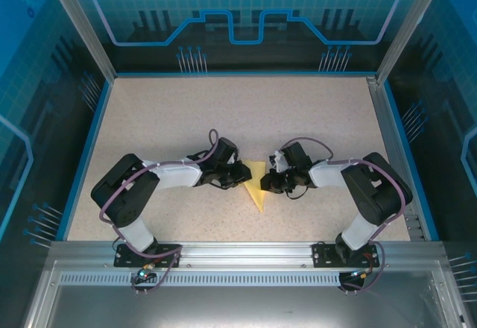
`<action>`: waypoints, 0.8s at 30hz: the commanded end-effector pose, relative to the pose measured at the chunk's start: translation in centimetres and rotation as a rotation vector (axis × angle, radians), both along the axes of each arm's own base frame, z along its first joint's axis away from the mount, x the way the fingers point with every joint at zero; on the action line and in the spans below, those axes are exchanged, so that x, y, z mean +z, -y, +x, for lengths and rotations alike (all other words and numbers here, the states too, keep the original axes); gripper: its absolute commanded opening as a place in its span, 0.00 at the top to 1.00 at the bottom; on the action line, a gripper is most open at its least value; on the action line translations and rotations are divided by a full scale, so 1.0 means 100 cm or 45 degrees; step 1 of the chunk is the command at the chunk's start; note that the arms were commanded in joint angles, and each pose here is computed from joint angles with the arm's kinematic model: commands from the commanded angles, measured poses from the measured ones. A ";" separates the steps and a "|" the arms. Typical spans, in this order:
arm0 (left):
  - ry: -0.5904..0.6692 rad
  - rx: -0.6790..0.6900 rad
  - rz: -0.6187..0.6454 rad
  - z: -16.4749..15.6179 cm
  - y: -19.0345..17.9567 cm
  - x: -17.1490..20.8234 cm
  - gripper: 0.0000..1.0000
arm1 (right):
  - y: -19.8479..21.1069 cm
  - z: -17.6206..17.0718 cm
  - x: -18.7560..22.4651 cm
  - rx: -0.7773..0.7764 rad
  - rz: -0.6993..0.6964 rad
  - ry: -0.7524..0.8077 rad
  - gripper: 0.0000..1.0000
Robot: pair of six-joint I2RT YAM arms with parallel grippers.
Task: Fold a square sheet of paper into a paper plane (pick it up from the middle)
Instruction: Fold the wing for the fifth time at the center of the table.
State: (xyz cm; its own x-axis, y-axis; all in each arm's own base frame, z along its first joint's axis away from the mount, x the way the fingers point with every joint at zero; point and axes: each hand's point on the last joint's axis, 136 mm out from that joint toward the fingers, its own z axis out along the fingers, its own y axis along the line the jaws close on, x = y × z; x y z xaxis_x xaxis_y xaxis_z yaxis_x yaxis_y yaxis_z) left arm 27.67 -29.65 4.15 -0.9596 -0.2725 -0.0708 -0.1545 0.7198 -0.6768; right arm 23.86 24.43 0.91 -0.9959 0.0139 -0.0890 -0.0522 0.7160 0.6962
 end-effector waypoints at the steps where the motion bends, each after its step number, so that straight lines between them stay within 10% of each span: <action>1: 0.037 -0.055 -0.015 0.003 0.009 0.010 0.87 | 0.017 0.000 -0.028 -0.042 -0.155 -0.022 0.89; 6: 0.060 0.000 0.029 0.004 -0.002 0.012 1.00 | 0.016 0.005 -0.005 -0.016 -0.158 0.083 0.84; 24: 0.078 0.111 0.092 0.006 -0.021 0.021 1.00 | 0.002 -0.023 0.069 0.175 -0.581 0.912 0.46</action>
